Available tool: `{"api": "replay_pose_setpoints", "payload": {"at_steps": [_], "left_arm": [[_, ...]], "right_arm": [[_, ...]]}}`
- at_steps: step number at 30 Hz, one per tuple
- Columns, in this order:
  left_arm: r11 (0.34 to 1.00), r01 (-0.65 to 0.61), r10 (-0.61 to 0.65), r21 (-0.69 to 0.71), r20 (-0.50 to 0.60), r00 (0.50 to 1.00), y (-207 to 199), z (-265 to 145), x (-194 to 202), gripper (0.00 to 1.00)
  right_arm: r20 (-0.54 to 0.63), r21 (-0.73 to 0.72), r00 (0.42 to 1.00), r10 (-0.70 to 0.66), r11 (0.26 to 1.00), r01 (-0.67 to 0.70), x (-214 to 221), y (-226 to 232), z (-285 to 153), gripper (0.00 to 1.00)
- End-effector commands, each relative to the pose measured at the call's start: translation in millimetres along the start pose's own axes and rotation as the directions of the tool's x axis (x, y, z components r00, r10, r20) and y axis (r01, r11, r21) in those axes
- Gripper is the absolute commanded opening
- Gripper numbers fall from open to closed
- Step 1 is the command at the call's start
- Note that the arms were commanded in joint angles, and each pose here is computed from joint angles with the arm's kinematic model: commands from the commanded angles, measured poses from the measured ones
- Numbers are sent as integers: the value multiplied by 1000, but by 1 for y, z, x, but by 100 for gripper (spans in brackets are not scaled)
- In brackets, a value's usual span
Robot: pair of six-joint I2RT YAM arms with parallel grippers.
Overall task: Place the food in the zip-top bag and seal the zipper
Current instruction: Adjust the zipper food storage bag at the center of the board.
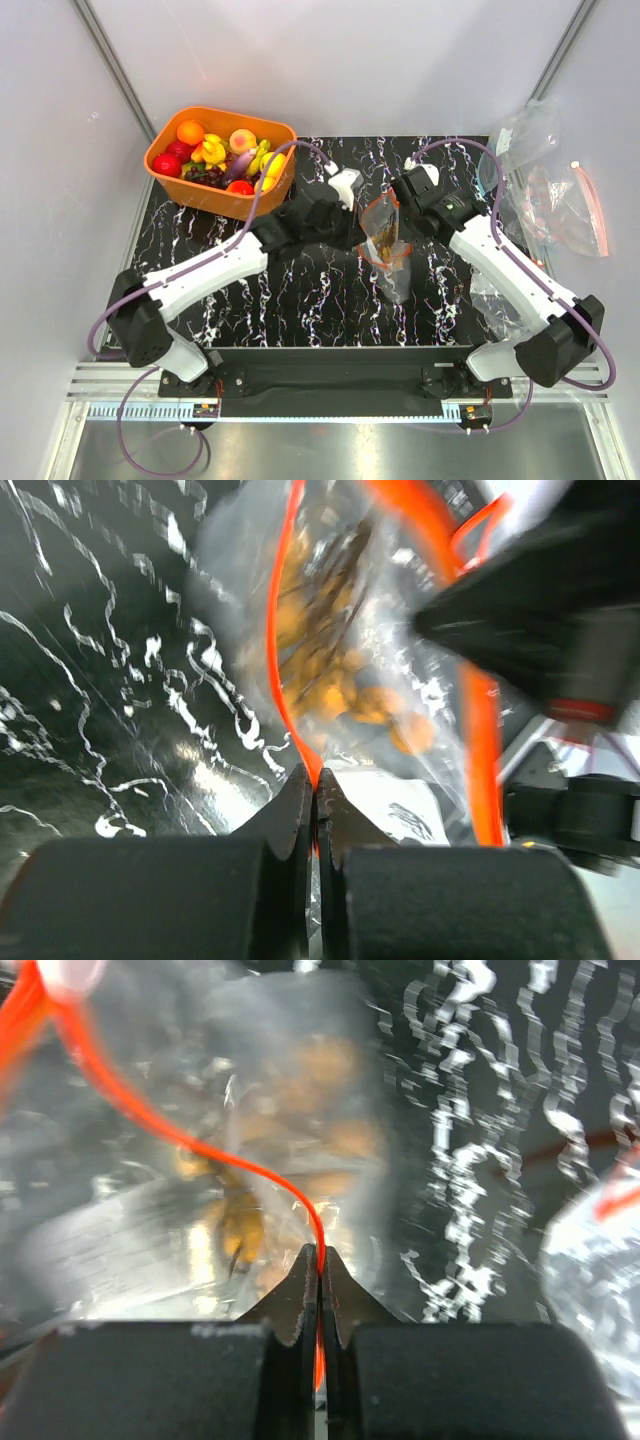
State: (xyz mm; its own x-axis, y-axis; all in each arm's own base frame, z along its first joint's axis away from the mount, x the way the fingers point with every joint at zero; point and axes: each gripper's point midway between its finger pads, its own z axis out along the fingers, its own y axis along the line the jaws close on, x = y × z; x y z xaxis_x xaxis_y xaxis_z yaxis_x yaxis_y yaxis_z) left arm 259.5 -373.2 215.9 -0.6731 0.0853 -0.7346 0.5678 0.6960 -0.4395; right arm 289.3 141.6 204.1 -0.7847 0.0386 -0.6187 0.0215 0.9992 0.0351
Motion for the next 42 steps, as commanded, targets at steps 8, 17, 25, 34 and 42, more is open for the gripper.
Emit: {"api": "replay_pose_setpoints", "payload": {"at_steps": [8, 17, 25, 34, 42], "left_arm": [[992, -82, 82, -95, -3, 997, -1, -29, -35, 0], [996, -37, 39, 81, -34, 999, -26, -9, -25, 0], [992, 6, -13, -126, -59, 998, 39, 26, 15, 62], [948, 90, -48, -306, 144, 988, 100, -45, -41, 94], [857, 231, -82, -461, 320, 944, 180, -113, -89, 99]], "right_arm": [[102, 221, 995, -22, 975, -1, -33, -52, -50, 0], [211, 141, 977, 32, 988, -63, -64, -48, -91, 0], [54, 40, 998, -24, 999, 22, -40, 0, -15, 0], [48, -89, 999, -9, 996, 13, -39, 37, 17, 0], [65, -144, 998, -19, 989, 28, -46, 48, 15, 0]]}}
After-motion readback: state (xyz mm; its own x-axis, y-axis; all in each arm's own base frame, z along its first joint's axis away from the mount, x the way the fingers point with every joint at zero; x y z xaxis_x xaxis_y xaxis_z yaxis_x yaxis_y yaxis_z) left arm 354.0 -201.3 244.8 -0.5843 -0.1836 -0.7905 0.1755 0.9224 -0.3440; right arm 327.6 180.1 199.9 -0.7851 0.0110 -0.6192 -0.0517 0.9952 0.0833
